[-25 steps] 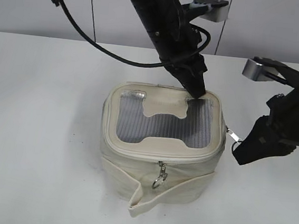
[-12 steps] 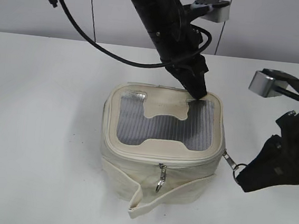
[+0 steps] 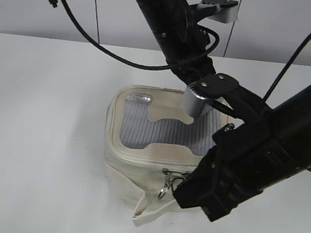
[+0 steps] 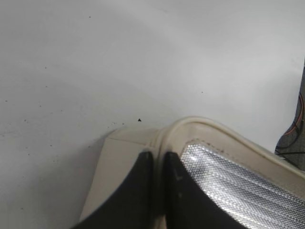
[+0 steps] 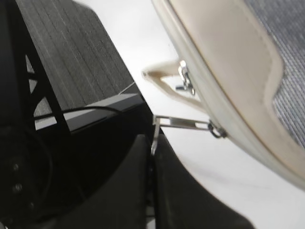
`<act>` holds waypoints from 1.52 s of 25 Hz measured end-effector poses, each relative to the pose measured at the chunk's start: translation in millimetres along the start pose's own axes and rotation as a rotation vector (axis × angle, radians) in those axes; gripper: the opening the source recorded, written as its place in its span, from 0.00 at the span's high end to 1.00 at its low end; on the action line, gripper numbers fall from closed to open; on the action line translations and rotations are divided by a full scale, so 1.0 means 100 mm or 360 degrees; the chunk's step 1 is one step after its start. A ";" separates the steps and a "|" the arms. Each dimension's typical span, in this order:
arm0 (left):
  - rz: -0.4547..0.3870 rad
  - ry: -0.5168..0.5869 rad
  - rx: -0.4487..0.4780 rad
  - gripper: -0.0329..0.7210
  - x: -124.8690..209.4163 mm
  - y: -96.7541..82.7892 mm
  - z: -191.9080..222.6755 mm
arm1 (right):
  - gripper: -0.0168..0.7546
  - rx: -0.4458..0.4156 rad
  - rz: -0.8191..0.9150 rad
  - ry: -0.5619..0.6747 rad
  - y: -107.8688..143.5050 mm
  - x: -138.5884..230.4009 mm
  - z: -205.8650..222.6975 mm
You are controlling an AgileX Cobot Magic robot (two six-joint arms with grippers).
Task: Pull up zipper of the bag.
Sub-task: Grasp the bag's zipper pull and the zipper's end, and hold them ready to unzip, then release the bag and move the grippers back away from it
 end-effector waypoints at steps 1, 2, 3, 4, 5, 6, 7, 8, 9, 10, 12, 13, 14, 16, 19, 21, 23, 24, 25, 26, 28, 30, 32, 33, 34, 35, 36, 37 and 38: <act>0.0000 0.0000 0.0000 0.91 0.00 0.00 0.00 | 0.97 0.0018 -0.0005 -0.0041 0.01 -0.06 0.02; 0.0001 0.0001 -0.0002 0.91 0.00 0.00 0.00 | 0.97 0.0018 -0.0006 -0.0068 0.05 -0.11 0.04; 0.0001 0.0001 -0.0003 0.91 0.00 0.00 0.00 | 0.97 0.0023 -0.0006 -0.0087 0.06 -0.14 0.07; 0.0001 0.0001 -0.0003 0.91 0.00 0.00 0.00 | 0.97 0.0021 0.0007 -0.0097 0.06 -0.16 0.09; 0.0001 0.0003 -0.0002 0.91 0.00 0.00 0.00 | 0.97 0.0011 0.0025 -0.0101 0.07 -0.17 0.11; 0.0001 0.0003 -0.0002 0.91 0.00 0.00 0.00 | 0.97 -0.0001 0.0037 -0.0099 0.07 -0.18 0.14; 0.0001 0.0003 -0.0002 0.91 0.00 0.00 0.00 | 0.97 -0.0009 0.0046 -0.0099 0.07 -0.20 0.17; 0.0001 0.0004 -0.0002 0.91 0.00 0.00 0.00 | 0.97 -0.0010 0.0050 -0.0101 0.06 -0.21 0.18; 0.0001 0.0004 -0.0002 0.91 0.00 0.00 0.00 | 0.97 -0.0013 0.0051 -0.0096 0.05 -0.22 0.20; 0.0001 0.0004 -0.0002 0.91 0.00 0.00 0.00 | 0.97 -0.0011 0.0053 -0.0097 0.05 -0.23 0.20; 0.0002 0.0005 -0.0004 0.91 0.01 0.00 0.00 | 0.97 -0.0010 0.0049 -0.0103 0.04 -0.25 0.20; 0.0002 0.0005 -0.0004 0.91 0.01 0.00 0.00 | 0.97 -0.0013 0.0048 -0.0103 0.05 -0.25 0.19; 0.0002 0.0005 -0.0004 0.91 0.01 0.00 0.00 | 0.97 -0.0014 0.0046 -0.0106 0.05 -0.26 0.19; 0.0002 0.0005 -0.0004 0.91 0.01 0.00 0.00 | 0.97 -0.0010 0.0057 -0.0093 0.05 -0.26 0.18; -0.0019 -0.0005 -0.0009 0.91 -0.01 0.01 0.00 | 0.87 0.0022 0.0135 -0.0036 0.02 -0.22 0.18; -0.0034 -0.0004 -0.0012 0.91 0.00 0.01 0.00 | 0.73 0.0078 0.0189 0.0008 -0.04 -0.18 0.16; -0.0039 -0.0007 -0.0013 0.90 -0.01 0.02 0.00 | 0.57 0.0126 0.0235 0.0034 -0.08 -0.15 0.14; -0.0039 -0.0007 -0.0013 0.89 -0.01 0.02 0.00 | 0.48 0.0138 0.0264 0.0034 -0.09 -0.15 0.13; -0.0039 -0.0008 -0.0014 0.87 -0.01 0.02 0.00 | 0.42 0.0150 0.0287 0.0033 -0.09 -0.16 0.11; -0.0040 -0.0013 -0.0019 0.84 -0.01 0.02 0.00 | 0.36 0.0158 0.0309 0.0030 -0.10 -0.17 0.09; -0.0042 -0.0034 -0.0028 0.78 -0.04 0.03 -0.01 | 0.29 0.0181 0.0341 0.0021 -0.10 -0.18 0.05; -0.0040 -0.0050 -0.0041 0.69 -0.05 0.04 -0.03 | 0.26 0.0223 0.0386 0.0021 -0.14 -0.17 0.00; -0.0055 -0.0059 -0.0052 0.60 -0.06 0.04 -0.07 | 0.25 0.0274 0.0461 0.0024 -0.21 -0.14 -0.05; -0.0065 -0.0060 -0.0064 0.58 -0.06 0.04 -0.09 | 0.25 0.0300 0.0496 0.0029 -0.25 -0.13 -0.08; -0.0069 -0.0058 -0.0081 0.56 -0.06 0.06 -0.10 | 0.25 0.0320 0.0516 0.0041 -0.30 -0.11 -0.10; -0.0071 -0.0057 -0.0094 0.55 -0.06 0.07 -0.11 | 0.25 0.0341 0.0530 0.0049 -0.34 -0.09 -0.13; -0.0067 -0.0059 -0.0111 0.55 -0.06 0.07 -0.14 | 0.25 0.0361 0.0549 0.0051 -0.39 -0.08 -0.15; -0.0065 -0.0061 -0.0134 0.54 -0.06 0.09 -0.17 | 0.25 0.0376 0.0566 0.0042 -0.43 -0.08 -0.19; -0.0062 -0.0068 -0.0158 0.54 -0.07 0.09 -0.22 | 0.25 0.0391 0.0585 0.0029 -0.47 -0.08 -0.23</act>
Point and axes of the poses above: a point on each arm's last joint axis where the gripper is mounted, z pointing out along that axis toward the gripper, y along the wrist's bending axis when the last joint is at zero, x = y × z, the point moved 9 cm from there along z, pointing out along that axis toward the gripper, and after that the axes turned 12 degrees about -z, right-handed, at the moved point
